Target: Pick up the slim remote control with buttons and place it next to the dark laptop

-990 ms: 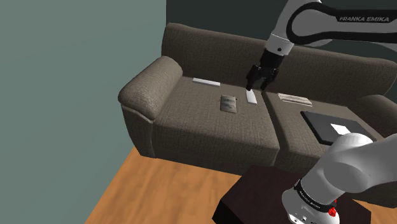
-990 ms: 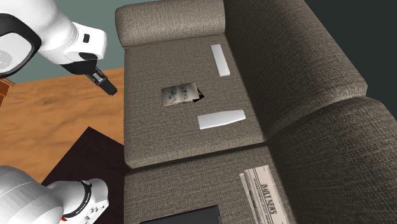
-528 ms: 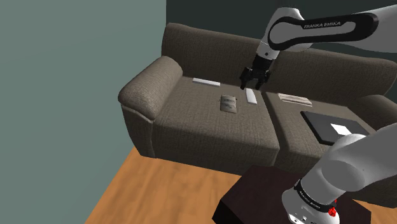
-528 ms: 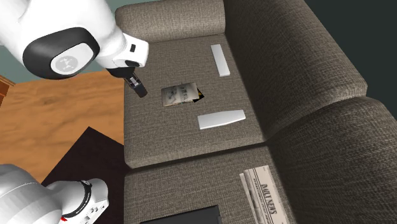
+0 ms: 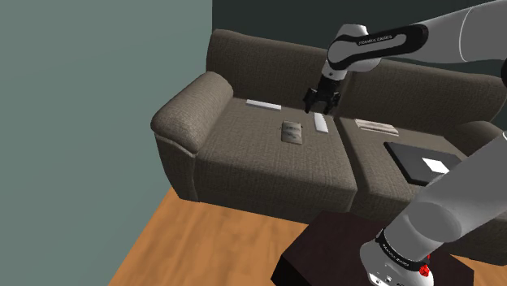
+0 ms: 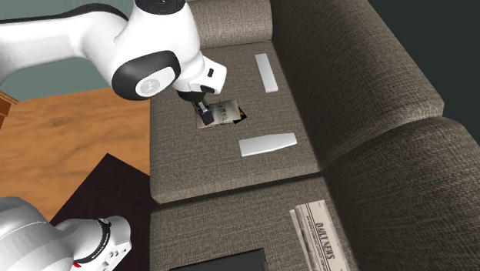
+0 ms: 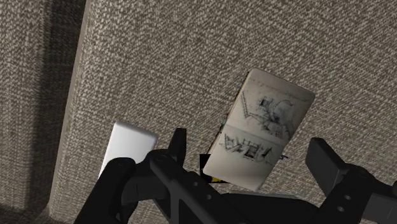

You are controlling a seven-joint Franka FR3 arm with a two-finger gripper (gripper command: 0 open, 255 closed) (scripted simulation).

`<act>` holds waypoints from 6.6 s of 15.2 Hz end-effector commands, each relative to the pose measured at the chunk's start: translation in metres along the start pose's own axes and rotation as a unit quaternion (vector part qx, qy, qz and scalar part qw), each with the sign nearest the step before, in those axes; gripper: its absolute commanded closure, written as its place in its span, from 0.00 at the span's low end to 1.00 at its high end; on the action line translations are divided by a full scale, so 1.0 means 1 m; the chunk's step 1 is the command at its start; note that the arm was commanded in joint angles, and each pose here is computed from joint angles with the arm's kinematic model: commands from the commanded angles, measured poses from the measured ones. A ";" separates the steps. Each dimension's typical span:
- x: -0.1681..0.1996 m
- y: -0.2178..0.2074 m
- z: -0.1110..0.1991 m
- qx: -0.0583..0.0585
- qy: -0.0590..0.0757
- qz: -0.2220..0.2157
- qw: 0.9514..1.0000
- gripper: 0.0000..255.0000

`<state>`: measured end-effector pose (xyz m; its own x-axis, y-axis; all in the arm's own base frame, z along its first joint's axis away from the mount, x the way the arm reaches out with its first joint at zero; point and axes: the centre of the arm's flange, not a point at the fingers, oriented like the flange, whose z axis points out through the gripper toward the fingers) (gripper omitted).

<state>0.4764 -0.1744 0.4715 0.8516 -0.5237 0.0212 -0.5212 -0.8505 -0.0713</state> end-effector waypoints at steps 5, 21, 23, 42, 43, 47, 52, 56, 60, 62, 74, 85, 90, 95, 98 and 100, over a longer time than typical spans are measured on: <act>0.060 0.041 0.032 -0.013 -0.001 0.056 0.998 0.00; 0.170 0.157 0.107 -0.041 -0.004 0.180 0.983 0.00; 0.170 0.158 0.118 -0.041 -0.004 0.180 0.983 0.00; 0.170 0.159 0.137 -0.041 -0.004 0.180 0.983 1.00; 0.170 0.159 0.137 -0.041 -0.004 0.180 0.983 1.00; 0.170 0.158 0.121 -0.041 -0.004 0.180 0.983 1.00; 0.171 0.156 0.095 -0.041 -0.004 0.180 0.983 1.00; 0.171 0.155 0.073 -0.041 -0.004 0.180 0.983 1.00; 0.171 0.153 0.052 -0.041 -0.004 0.180 0.983 1.00; 0.172 0.152 0.042 -0.041 -0.004 0.180 0.983 1.00; 0.057 0.241 0.031 -0.041 -0.004 0.180 0.983 1.00; 0.003 0.285 0.058 -0.041 -0.004 0.180 0.983 1.00; 0.002 0.286 0.084 -0.041 -0.004 0.180 0.983 1.00; 0.002 0.288 0.110 -0.041 -0.004 0.180 0.983 1.00; 0.002 0.288 0.110 -0.041 -0.004 0.180 0.983 1.00; 0.002 0.288 0.110 -0.041 -0.004 0.180 0.983 1.00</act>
<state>0.3338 -0.4150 0.3417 0.6118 -0.7910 0.0021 -0.7910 -0.6118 0.0082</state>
